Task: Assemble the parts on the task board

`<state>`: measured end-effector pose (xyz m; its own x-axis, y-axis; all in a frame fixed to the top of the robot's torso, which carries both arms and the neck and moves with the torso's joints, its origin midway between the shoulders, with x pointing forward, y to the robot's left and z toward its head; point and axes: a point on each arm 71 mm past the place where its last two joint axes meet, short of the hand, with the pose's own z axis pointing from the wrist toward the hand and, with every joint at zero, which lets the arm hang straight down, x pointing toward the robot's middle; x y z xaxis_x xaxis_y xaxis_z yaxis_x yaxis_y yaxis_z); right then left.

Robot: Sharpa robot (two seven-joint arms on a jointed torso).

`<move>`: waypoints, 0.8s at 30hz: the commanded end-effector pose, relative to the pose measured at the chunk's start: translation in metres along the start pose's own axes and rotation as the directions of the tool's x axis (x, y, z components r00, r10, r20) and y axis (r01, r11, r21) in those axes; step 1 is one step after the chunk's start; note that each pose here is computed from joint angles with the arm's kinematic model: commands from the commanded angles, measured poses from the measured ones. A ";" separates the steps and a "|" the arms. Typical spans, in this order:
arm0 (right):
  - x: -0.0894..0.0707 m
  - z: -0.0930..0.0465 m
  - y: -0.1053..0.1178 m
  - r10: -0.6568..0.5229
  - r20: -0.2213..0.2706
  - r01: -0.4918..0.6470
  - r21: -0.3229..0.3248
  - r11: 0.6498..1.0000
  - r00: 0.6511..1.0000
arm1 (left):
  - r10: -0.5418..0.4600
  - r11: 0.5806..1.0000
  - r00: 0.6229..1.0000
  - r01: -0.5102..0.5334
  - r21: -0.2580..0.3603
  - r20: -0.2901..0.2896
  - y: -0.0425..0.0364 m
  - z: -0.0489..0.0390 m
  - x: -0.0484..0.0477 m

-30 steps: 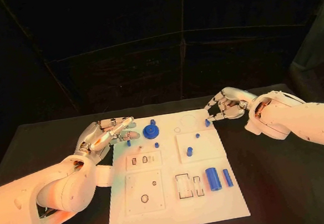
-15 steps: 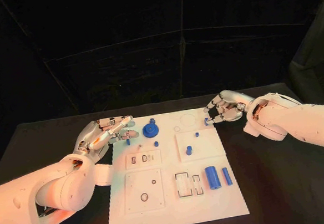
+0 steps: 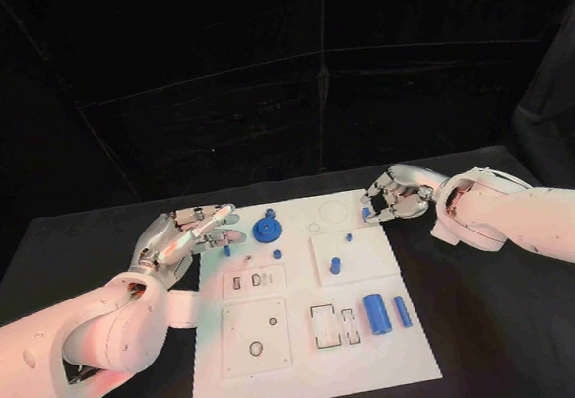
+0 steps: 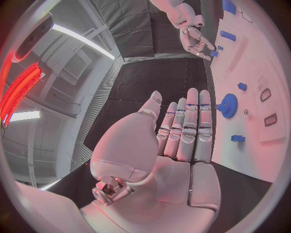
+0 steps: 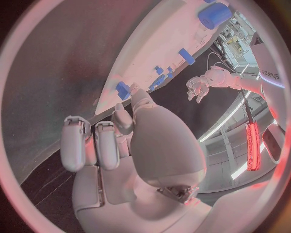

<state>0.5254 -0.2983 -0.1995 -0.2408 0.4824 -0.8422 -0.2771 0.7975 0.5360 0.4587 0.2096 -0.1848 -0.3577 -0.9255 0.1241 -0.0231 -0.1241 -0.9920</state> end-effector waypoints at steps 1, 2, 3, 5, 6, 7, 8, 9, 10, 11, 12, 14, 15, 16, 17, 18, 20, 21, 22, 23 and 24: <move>0.001 0.001 0.001 -0.005 -0.014 0.005 -0.005 1.000 1.000 | -0.002 1.000 1.000 0.002 0.006 -0.015 -0.0010 0.0003 0.0015; 0.002 0.001 0.001 -0.005 -0.016 0.005 -0.005 1.000 1.000 | -0.002 1.000 1.000 0.002 0.006 -0.015 -0.0010 0.0003 0.0014; 0.002 0.001 0.001 -0.005 -0.018 0.005 -0.005 1.000 1.000 | -0.002 1.000 1.000 0.002 0.006 -0.015 -0.0010 0.0003 0.0014; 0.003 0.001 0.001 -0.005 -0.020 0.004 -0.006 1.000 1.000 | -0.002 1.000 1.000 0.002 0.006 -0.015 -0.0010 0.0003 0.0014; 0.004 0.002 0.001 -0.004 -0.022 0.004 -0.006 1.000 1.000 | -0.002 1.000 1.000 0.002 0.006 -0.015 -0.0010 0.0003 0.0013; 0.004 0.002 0.001 -0.004 -0.024 0.004 -0.006 1.000 1.000 | -0.002 1.000 1.000 0.002 0.006 -0.015 -0.0010 0.0003 0.0013; 0.005 0.002 0.001 -0.004 -0.025 0.004 -0.006 1.000 1.000 | -0.002 1.000 1.000 0.002 0.006 -0.015 -0.0010 0.0003 0.0013; 0.006 0.002 0.001 -0.004 -0.027 0.004 -0.006 1.000 1.000 | -0.002 1.000 1.000 0.002 0.006 -0.015 -0.0010 0.0003 0.0013; 0.006 0.002 0.001 -0.004 -0.029 0.004 -0.007 1.000 1.000 | -0.002 1.000 1.000 0.002 0.006 -0.015 -0.0010 0.0003 0.0013; 0.007 0.003 0.001 -0.004 -0.030 0.004 -0.007 1.000 1.000 | -0.002 1.000 1.000 0.002 0.006 -0.014 -0.0010 0.0003 0.0012; 0.007 0.003 0.001 -0.004 -0.031 0.004 -0.007 1.000 1.000 | -0.002 1.000 1.000 0.002 0.006 -0.014 -0.0010 0.0003 0.0012; 0.007 0.003 0.001 -0.004 -0.033 0.004 -0.007 1.000 0.999 | -0.001 1.000 1.000 0.002 0.005 -0.014 -0.0010 0.0003 0.0011; 0.008 0.003 0.001 -0.004 -0.034 0.004 -0.007 1.000 0.999 | -0.001 1.000 1.000 0.001 0.005 -0.014 -0.0010 0.0003 0.0010; 0.008 0.003 0.001 -0.004 -0.034 0.004 -0.007 1.000 0.999 | -0.001 1.000 1.000 0.001 0.005 -0.013 -0.0009 0.0003 0.0008; 0.008 0.003 0.001 -0.004 -0.034 0.004 -0.007 1.000 0.999 | -0.001 1.000 1.000 0.001 0.005 -0.013 -0.0009 0.0003 0.0007; 0.008 0.003 0.001 -0.004 -0.034 0.004 -0.007 1.000 0.999 | -0.001 1.000 1.000 0.001 0.005 -0.013 -0.0009 0.0003 0.0007; 0.008 0.003 0.001 -0.004 -0.035 0.004 -0.007 1.000 0.999 | -0.001 1.000 1.000 0.001 0.005 -0.013 -0.0009 0.0004 0.0006; 0.008 0.003 0.001 -0.004 -0.035 0.004 -0.007 1.000 0.999 | -0.001 1.000 1.000 0.001 0.005 -0.013 -0.0009 0.0004 0.0005; 0.008 0.003 0.001 -0.005 -0.035 0.004 -0.006 1.000 0.999 | -0.001 1.000 1.000 0.001 0.005 -0.013 -0.0009 0.0004 0.0005; 0.008 0.003 0.000 -0.005 -0.035 0.005 -0.006 1.000 0.999 | -0.001 1.000 1.000 0.001 0.005 -0.013 -0.0009 0.0004 0.0005; 0.008 0.003 0.000 -0.005 -0.035 0.005 -0.006 1.000 0.999 | -0.001 1.000 1.000 0.001 0.005 -0.013 -0.0009 0.0004 0.0004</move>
<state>0.5263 -0.2939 -0.2071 -0.2652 0.4714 -0.8411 -0.2755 0.7989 0.5346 0.4591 0.2104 -0.1851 -0.3564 -0.9262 0.1234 -0.0234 -0.1232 -0.9921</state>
